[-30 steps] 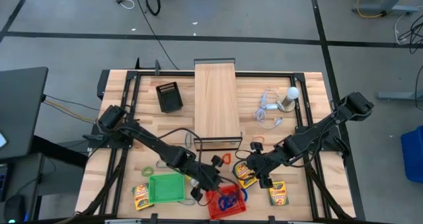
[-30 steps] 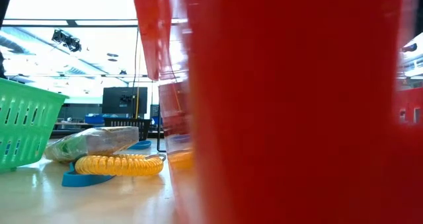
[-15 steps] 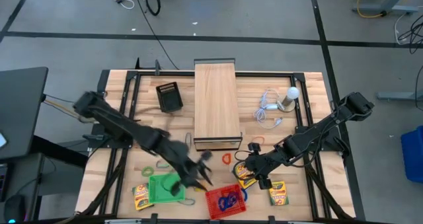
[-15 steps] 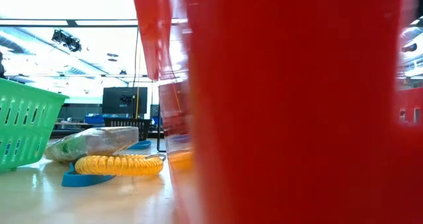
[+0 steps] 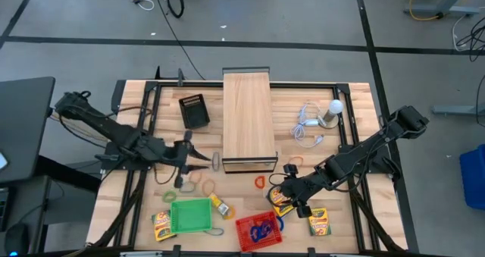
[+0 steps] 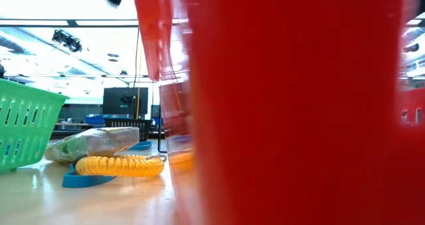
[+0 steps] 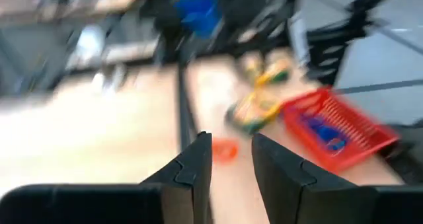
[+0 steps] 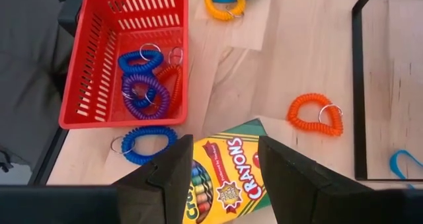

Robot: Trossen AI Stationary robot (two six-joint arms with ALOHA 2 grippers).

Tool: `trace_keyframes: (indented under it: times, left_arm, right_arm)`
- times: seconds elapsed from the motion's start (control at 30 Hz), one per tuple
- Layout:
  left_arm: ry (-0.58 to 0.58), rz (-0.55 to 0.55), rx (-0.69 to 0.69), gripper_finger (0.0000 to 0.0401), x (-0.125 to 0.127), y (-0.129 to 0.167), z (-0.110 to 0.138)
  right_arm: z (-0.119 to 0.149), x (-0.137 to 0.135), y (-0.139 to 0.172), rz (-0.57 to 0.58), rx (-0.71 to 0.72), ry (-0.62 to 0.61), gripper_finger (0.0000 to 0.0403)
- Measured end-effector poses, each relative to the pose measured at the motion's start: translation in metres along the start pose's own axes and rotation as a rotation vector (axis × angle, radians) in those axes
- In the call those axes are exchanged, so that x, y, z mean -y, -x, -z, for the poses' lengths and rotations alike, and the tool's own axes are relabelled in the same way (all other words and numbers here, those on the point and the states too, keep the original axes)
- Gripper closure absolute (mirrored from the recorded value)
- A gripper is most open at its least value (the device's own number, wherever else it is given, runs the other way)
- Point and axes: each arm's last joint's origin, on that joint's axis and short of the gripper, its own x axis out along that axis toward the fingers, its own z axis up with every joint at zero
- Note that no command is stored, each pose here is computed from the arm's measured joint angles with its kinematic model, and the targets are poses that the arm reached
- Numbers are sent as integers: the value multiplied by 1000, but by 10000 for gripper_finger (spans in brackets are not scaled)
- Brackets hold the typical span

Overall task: Pick & Place Office Desk Supplies
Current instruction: Put the blue rubber band into the black basket

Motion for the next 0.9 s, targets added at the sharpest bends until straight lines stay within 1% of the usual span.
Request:
trace_keyframes:
  times: [0.13, 0.23, 0.33, 0.4, 0.53, 0.67, 0.77, 0.9]
  left_arm:
    - [121, -105, -94, 287, -4, -6, 40]
    - [164, -156, -157, 287, -9, -12, 57]
    - [169, -210, -216, 287, -16, -19, 67]
    - [135, -235, -293, 287, -20, -23, 76]
    - [71, -163, -419, 287, -24, -36, 89]
    - [-53, -133, -520, 287, -24, -50, 103]
    - [-122, -125, -570, 287, -24, -59, 108]
    - [-166, -84, -606, 287, -24, -68, 109]
  right_arm:
    - [-1, 0, 0, -1, 13, 7, 225]
    - [-2, 0, 0, 0, 19, 14, 225]
    - [-2, 0, 0, 2, 23, 17, 225]
    - [-2, 1, 0, 7, 21, 18, 225]
    - [-1, 1, 0, 14, 10, 20, 225]
    - [1, 2, 0, 21, -12, 23, 225]
    - [3, 2, 0, 30, -26, 24, 225]
    - [3, 2, 0, 33, -34, 25, 225]
